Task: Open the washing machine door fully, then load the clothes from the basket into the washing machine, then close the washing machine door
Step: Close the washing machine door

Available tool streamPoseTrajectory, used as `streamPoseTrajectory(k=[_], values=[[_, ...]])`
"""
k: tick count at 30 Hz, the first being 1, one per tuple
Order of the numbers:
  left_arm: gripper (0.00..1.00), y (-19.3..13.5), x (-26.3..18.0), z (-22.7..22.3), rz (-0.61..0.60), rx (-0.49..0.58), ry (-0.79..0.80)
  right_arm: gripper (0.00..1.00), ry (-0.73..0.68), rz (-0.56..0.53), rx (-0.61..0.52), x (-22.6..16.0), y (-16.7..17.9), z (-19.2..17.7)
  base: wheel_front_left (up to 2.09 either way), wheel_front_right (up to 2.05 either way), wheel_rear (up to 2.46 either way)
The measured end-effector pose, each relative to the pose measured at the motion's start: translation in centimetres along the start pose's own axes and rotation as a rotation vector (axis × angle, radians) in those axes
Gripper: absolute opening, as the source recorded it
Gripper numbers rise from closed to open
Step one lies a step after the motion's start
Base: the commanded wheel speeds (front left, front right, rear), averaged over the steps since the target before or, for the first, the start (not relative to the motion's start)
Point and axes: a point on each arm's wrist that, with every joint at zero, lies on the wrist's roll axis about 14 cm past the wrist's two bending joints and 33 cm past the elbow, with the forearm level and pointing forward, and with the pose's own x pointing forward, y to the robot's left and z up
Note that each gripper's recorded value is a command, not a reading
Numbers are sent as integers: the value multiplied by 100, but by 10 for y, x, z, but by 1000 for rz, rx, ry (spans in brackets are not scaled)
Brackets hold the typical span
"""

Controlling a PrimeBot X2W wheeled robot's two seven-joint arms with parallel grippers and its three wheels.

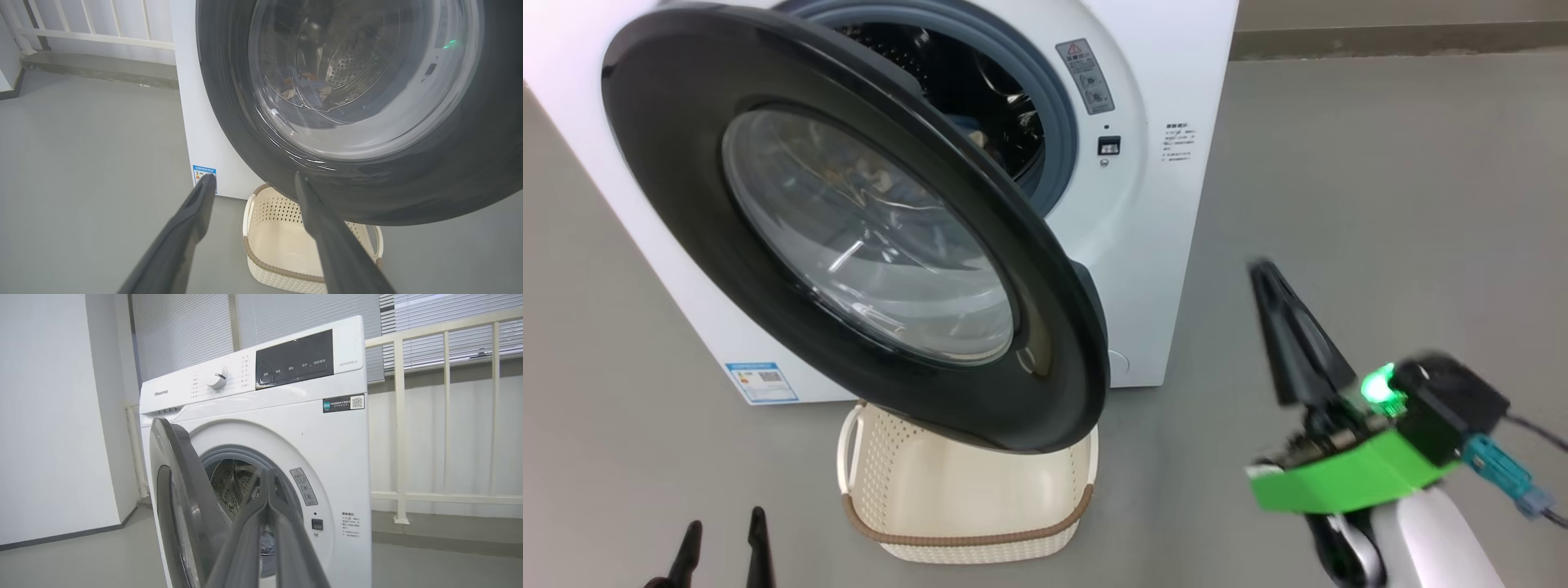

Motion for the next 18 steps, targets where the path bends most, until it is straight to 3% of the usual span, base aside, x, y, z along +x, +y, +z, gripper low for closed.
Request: streamPoseTrajectory(k=[5,10,18], values=[[100,-3,2,1,-5,-10,-3,0,-52,183,81,22,59,11,0,0,0],[100,-10,4,4,-23,-20,-12,0,61,323,153,18,109,-25,0,0,0],[100,0,4,10,9,-36,-32,0,200,304,186,12,106,-71,0,0,0]])
